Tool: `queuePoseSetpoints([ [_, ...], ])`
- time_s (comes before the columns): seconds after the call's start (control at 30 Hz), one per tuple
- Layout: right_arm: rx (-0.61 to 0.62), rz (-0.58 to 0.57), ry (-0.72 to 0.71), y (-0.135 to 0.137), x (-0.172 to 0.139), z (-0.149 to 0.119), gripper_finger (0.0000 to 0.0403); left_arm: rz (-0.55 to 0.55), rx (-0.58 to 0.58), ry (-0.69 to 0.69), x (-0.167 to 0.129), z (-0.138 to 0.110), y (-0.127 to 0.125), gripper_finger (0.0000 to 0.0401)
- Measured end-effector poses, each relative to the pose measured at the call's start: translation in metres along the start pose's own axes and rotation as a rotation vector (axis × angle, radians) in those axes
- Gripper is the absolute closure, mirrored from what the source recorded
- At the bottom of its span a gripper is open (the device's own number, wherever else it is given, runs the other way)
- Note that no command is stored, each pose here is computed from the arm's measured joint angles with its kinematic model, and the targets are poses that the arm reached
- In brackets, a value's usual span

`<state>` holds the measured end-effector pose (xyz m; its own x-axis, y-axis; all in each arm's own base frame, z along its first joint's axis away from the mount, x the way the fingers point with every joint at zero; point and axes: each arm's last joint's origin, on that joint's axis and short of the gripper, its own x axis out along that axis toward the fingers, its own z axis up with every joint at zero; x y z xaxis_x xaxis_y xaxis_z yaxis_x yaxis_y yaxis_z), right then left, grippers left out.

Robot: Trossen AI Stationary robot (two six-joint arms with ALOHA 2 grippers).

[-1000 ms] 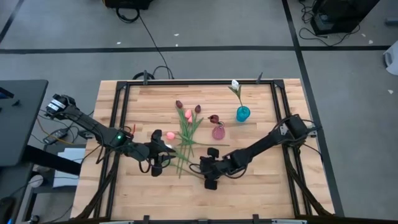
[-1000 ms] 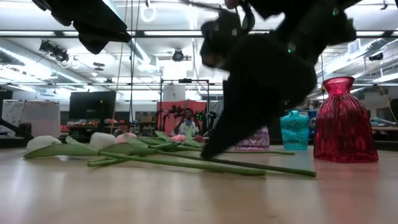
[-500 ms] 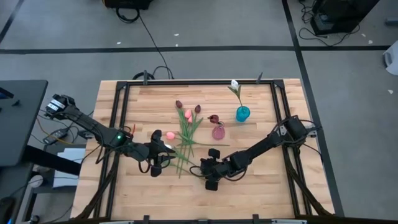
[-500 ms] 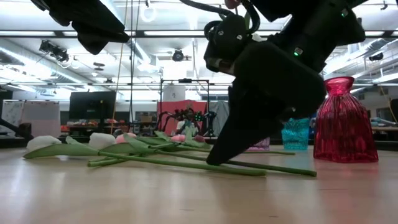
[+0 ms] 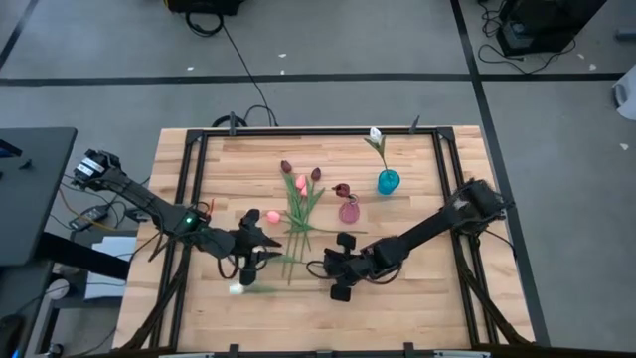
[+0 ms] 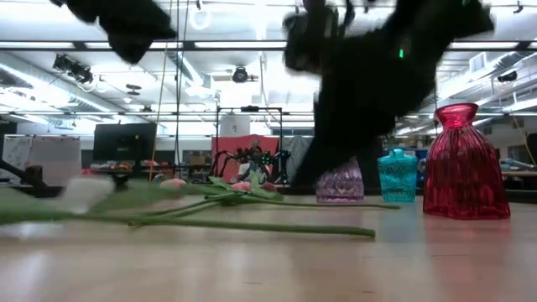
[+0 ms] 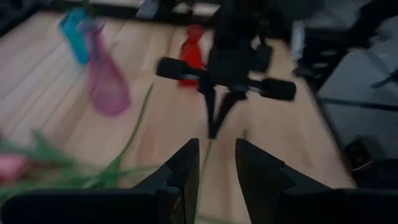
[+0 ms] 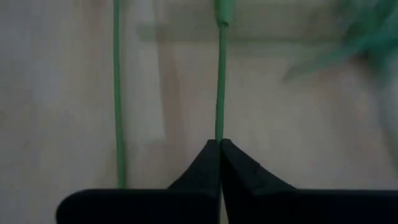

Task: Sort flowers into vase by color
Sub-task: Put the white flower into the blue vase

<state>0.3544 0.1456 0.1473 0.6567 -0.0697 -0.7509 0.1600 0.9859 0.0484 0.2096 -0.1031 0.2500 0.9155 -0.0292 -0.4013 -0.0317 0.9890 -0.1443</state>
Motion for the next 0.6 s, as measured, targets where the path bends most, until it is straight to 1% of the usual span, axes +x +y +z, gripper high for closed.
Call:
queuePoseSetpoints([
  [0.1, 0.028, -0.057, -0.067, 0.000, -0.038, 0.014, 0.0397, -0.050, 0.043, -0.056, -0.004, 0.004, -0.008, 0.0291],
  [0.2, 0.050, -0.136, -0.071, -0.004, -0.068, 0.013, 0.0397, -0.094, 0.087, -0.111, -0.008, 0.008, -0.016, 0.0291],
  [0.33, 0.085, -0.230, -0.206, -0.003, -0.113, 0.018, 0.0397, -0.136, 0.137, -0.147, -0.012, 0.009, -0.025, 0.0291],
  [0.43, 0.091, -0.278, -0.261, -0.005, -0.139, 0.016, 0.0397, -0.137, 0.137, -0.145, -0.013, 0.009, -0.025, 0.0291],
  [0.5, 0.089, -0.313, -0.327, -0.006, -0.156, 0.017, 0.0397, -0.133, 0.135, -0.142, -0.013, 0.008, -0.025, 0.0291],
  [0.6, 0.068, -0.324, -0.410, -0.003, -0.178, 0.016, 0.0397, -0.132, 0.134, -0.142, -0.013, 0.008, -0.025, 0.0291],
])
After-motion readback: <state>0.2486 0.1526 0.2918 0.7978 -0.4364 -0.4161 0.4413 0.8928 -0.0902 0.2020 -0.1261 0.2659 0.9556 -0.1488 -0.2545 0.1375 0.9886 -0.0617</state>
